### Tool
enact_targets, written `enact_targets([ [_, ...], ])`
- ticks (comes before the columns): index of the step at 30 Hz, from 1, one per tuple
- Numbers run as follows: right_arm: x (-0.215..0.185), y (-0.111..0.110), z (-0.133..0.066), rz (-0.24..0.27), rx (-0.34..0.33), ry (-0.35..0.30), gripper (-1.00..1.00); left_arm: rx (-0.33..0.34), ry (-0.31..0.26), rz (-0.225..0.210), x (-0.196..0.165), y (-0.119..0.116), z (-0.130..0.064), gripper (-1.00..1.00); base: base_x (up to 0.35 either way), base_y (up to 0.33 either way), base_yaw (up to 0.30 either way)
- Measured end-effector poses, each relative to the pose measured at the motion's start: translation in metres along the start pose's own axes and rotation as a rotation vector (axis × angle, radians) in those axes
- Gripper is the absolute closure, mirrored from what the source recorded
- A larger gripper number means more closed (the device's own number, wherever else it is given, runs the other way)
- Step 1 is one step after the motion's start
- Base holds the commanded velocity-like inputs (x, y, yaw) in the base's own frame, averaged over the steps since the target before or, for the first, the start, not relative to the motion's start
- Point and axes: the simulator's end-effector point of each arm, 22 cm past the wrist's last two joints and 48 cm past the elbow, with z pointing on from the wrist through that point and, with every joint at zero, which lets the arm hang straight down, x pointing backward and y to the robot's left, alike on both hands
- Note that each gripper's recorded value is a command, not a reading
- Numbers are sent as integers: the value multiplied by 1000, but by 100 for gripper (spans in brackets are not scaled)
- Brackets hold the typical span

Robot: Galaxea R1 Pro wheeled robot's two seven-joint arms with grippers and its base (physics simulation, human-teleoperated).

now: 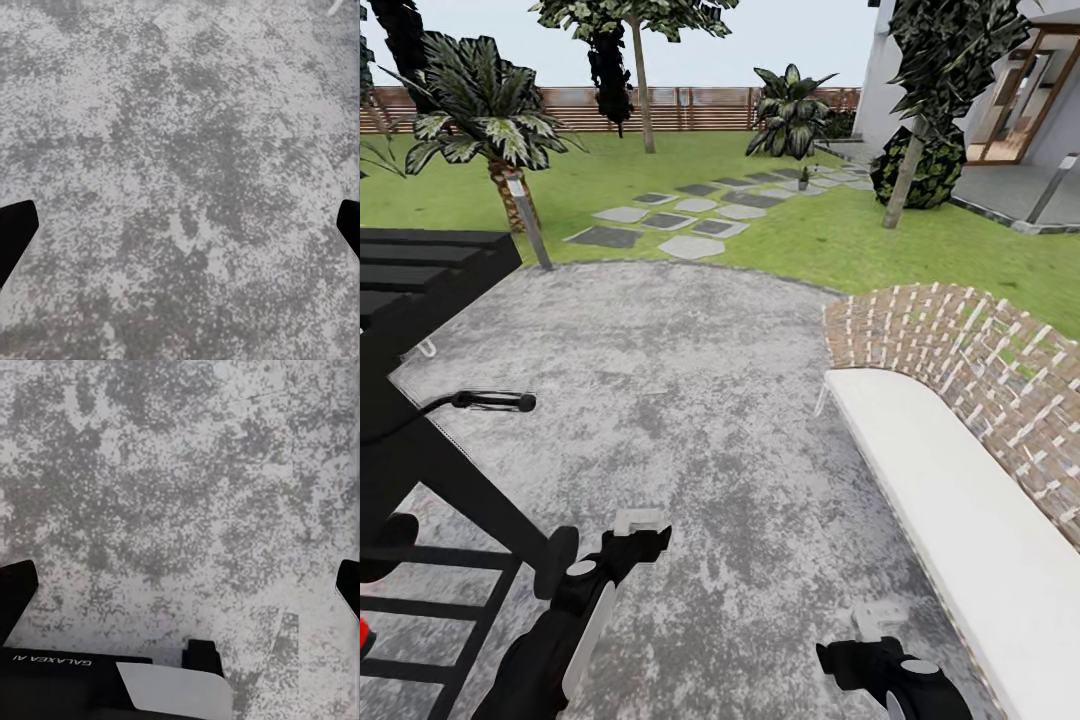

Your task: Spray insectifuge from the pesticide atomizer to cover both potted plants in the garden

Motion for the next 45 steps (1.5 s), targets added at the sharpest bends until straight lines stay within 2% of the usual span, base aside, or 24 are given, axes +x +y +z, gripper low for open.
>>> enact_targets([
  [10, 0, 0, 0, 0, 0, 0, -100, 0, 0, 0, 0, 0, 0, -100, 318, -120, 0],
  [23, 0, 0, 0, 0, 1, 0, -100, 0, -1, 1, 0, 0, 0, -100, 92, -47, 3],
  [37, 2, 0, 2, 0, 0, 7, -100, -1, 5, -1, 3, 1, 2, -100, 293, -131, 207],
  [45, 3, 0, 2, 0, 0, 8, -100, -1, 6, -2, 3, 1, 2, -100, 298, -136, 33],
])
